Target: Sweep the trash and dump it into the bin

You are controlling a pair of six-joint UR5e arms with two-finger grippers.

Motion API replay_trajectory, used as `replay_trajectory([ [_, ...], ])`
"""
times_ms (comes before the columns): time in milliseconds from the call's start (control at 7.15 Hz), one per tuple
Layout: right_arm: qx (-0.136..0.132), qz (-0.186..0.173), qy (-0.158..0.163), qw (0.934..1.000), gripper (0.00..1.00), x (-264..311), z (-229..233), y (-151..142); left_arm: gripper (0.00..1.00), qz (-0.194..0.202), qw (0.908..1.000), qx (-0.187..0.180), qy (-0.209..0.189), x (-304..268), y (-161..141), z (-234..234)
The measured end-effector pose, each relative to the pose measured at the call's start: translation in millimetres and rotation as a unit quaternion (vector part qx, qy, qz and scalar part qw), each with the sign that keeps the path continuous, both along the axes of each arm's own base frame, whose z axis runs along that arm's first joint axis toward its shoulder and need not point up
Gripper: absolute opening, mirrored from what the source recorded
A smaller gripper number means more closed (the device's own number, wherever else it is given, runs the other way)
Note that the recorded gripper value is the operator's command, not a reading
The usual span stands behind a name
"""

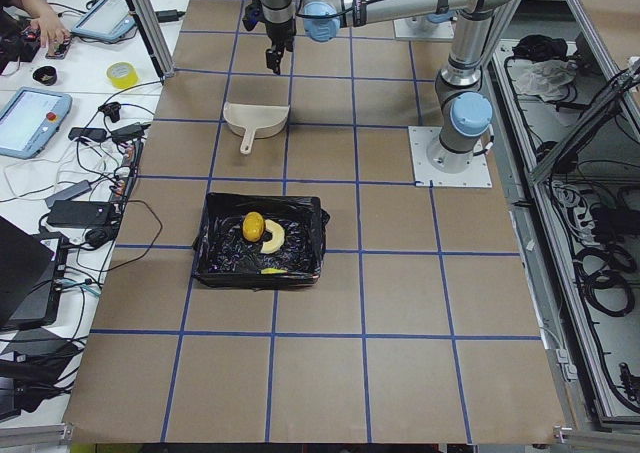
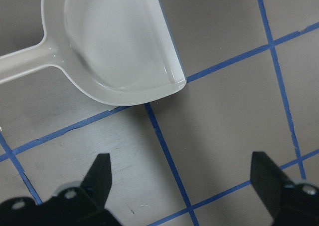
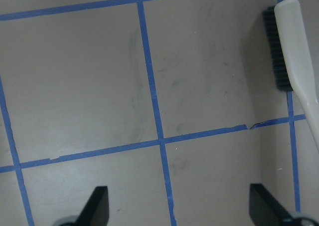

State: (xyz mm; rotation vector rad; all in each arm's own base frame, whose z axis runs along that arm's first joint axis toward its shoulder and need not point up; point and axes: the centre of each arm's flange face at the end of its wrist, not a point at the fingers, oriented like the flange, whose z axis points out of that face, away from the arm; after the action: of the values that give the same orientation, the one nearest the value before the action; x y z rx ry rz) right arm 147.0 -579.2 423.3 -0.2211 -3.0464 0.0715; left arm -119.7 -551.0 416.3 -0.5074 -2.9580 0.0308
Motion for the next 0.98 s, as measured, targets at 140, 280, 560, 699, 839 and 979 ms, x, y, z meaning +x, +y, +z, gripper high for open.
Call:
replay_trajectory([
  [140,0.0,0.0,0.0,1.0,1.0,0.0,0.0,0.0,1.0,0.016,0.9999,0.003,0.0,-0.1,1.7,-0.4],
  [280,0.0,0.0,0.0,1.0,1.0,-0.1,0.1,0.0,1.0,0.03,0.9995,0.005,-0.001,-0.1,3.1,0.3],
  [560,0.0,0.0,0.001,1.0,1.0,-0.2,0.2,0.0,1.0,0.039,0.9992,0.005,-0.004,0.5,4.2,1.2],
  [699,-0.001,0.001,0.001,1.0,1.0,-0.2,0.4,-0.1,1.0,0.04,0.9992,0.005,-0.005,0.8,4.3,1.7],
  [839,0.0,0.001,0.001,1.0,1.0,-0.2,0.4,-0.2,1.0,0.041,0.9992,0.004,-0.005,1.3,4.3,2.2],
  [979,0.0,0.001,0.001,1.0,1.0,-0.2,0.1,-0.2,1.0,0.042,0.9991,0.004,-0.006,1.6,4.9,3.2],
])
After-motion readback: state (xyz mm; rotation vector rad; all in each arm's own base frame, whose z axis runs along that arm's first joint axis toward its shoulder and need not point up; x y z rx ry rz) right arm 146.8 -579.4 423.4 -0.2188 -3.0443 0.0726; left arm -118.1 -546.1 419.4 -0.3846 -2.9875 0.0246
